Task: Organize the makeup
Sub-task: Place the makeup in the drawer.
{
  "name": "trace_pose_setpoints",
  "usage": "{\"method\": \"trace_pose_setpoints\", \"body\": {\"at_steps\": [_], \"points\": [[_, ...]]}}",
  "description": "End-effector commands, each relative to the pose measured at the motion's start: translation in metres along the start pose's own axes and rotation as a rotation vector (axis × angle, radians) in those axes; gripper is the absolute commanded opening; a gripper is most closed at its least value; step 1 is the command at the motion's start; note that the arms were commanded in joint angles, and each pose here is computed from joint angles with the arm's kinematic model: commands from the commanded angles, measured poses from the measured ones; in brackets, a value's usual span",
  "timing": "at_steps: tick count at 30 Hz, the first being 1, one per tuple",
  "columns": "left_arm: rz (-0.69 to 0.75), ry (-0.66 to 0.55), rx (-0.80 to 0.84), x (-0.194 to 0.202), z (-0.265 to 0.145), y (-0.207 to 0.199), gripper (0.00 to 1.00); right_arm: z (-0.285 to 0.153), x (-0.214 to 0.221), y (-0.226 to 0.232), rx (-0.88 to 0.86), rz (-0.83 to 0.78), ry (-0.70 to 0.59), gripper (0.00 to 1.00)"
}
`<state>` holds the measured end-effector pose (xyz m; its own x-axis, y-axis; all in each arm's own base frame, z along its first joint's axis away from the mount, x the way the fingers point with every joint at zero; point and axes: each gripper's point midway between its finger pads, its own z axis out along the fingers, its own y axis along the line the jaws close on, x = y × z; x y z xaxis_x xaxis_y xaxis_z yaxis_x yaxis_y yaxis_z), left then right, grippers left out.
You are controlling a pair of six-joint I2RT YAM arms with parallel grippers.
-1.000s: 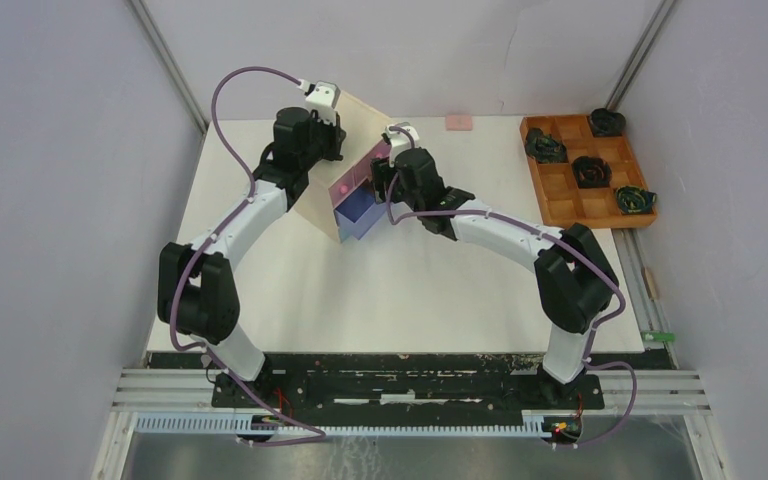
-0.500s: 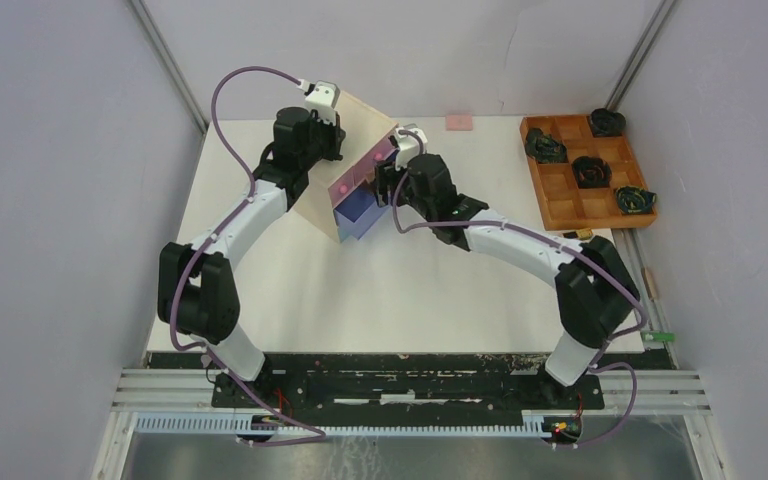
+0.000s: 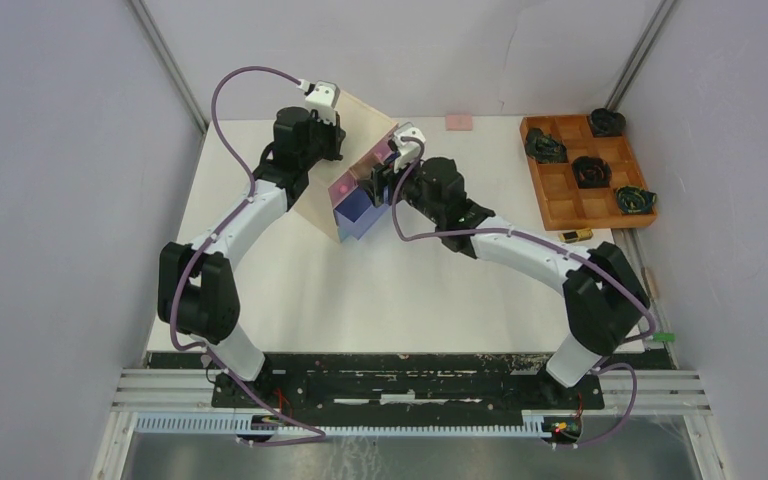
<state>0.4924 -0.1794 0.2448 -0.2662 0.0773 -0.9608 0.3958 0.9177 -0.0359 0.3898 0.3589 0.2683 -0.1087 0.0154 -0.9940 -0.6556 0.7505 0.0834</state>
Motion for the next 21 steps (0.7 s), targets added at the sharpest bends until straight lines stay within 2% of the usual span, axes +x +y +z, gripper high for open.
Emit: {"method": "trace_pose_setpoints", "body": {"at_steps": [1, 15, 16, 19, 21], "points": [[-0.041, 0.629, 0.021, 0.184, -0.042, -0.008, 0.03, 0.013, -0.002, 0.017, -0.106, -0.022, -0.131, 0.01], [-0.034, 0.658, 0.011, 0.193, -0.042, -0.006, 0.03, 0.037, 0.021, 0.014, -0.099, -0.009, -0.161, 0.01], [-0.034, 0.659, 0.013, 0.193, -0.042, -0.007, 0.03, 0.038, 0.023, 0.013, -0.093, -0.004, -0.155, 0.07], [-0.033, 0.661, 0.012, 0.194, -0.041, -0.006, 0.03, 0.041, 0.03, 0.009, -0.082, 0.011, -0.141, 0.37], [-0.034, 0.665, 0.012, 0.195, -0.041, -0.006, 0.03, 0.041, 0.032, 0.006, -0.065, 0.018, -0.133, 0.71]]}}
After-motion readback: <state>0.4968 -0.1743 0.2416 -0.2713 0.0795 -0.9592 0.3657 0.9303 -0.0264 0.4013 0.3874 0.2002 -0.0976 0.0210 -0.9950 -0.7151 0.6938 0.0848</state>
